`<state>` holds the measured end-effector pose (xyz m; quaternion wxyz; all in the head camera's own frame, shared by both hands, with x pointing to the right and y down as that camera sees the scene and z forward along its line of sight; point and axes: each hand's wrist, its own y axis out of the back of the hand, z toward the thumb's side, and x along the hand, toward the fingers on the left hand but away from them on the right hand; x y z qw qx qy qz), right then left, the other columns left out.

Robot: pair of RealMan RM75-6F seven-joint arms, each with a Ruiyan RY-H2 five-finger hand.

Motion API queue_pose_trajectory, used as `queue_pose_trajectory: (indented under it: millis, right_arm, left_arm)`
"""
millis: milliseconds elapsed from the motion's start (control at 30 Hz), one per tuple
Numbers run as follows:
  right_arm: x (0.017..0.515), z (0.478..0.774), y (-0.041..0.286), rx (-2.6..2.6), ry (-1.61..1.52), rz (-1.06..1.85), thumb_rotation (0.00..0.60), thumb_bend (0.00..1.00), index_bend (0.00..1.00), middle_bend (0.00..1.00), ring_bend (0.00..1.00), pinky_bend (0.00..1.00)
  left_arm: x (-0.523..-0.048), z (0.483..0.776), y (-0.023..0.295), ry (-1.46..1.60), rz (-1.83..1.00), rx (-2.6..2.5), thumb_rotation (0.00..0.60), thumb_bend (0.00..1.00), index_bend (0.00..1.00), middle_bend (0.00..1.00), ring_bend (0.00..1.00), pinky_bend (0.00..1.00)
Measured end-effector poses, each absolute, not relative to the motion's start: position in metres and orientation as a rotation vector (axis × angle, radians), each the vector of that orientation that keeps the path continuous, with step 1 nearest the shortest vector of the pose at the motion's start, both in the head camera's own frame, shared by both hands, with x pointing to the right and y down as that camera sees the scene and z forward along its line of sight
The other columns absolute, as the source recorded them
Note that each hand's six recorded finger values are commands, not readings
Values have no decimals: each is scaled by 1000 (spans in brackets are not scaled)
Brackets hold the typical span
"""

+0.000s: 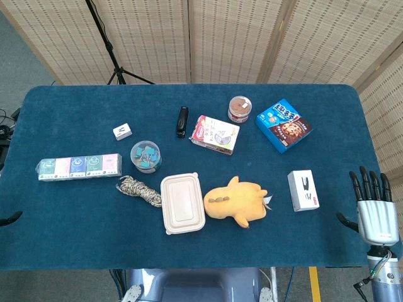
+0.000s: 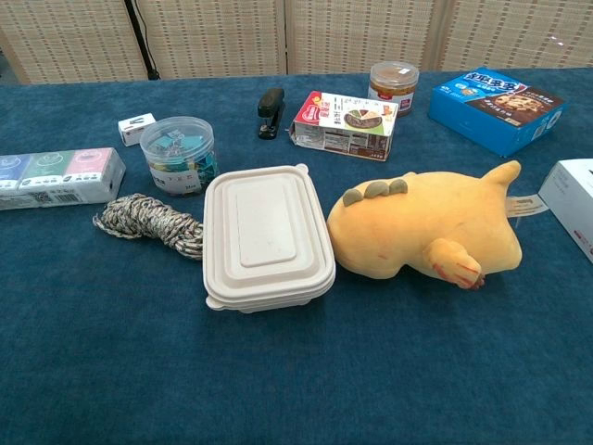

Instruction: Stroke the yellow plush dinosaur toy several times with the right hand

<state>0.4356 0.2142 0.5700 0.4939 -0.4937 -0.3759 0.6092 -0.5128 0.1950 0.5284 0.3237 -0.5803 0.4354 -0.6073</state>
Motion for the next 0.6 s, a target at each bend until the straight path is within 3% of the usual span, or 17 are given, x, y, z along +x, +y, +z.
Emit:
queue_pose_trajectory:
  millis: [600]
  right_arm:
    - [439, 571, 215, -1191, -916, 1490, 469, 34, 0, 0, 0, 0]
  left_arm:
    - [-514, 529, 193, 1125, -1605, -1549, 600, 0, 0, 0, 0, 0]
